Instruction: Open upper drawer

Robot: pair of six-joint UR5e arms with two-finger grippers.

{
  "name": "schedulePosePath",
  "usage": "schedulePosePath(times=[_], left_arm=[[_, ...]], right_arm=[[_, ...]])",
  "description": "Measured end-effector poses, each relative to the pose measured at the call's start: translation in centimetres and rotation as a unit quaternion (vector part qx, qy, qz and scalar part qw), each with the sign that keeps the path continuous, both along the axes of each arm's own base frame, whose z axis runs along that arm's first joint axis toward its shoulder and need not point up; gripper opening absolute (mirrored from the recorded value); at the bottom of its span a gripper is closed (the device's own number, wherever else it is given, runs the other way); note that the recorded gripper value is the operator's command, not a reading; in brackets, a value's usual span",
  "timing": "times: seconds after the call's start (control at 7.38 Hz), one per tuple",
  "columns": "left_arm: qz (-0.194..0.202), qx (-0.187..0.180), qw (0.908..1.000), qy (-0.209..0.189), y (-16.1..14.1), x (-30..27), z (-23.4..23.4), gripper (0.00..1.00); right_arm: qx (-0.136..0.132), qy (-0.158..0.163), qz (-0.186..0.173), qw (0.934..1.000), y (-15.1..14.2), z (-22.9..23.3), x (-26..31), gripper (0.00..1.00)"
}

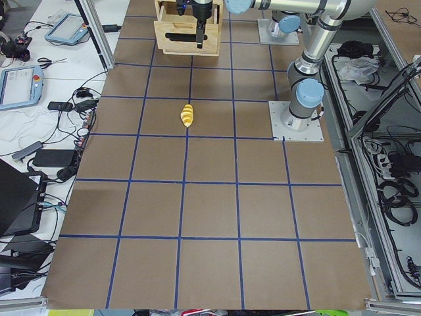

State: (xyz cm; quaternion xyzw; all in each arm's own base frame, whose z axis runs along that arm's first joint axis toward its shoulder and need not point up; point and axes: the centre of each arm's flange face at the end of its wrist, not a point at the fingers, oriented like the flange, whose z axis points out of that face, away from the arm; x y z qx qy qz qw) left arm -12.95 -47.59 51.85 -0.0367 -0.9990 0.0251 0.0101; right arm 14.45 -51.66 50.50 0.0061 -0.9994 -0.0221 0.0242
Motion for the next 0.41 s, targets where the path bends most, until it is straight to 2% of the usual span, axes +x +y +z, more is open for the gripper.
schedulePosePath(times=[0.41], left_arm=[[0.001,-0.006,1.0000,-0.004,0.09,0.22,0.56,1.00]], right_arm=[[0.000,0.000,0.001,1.0000,0.01,0.00,0.03,1.00]])
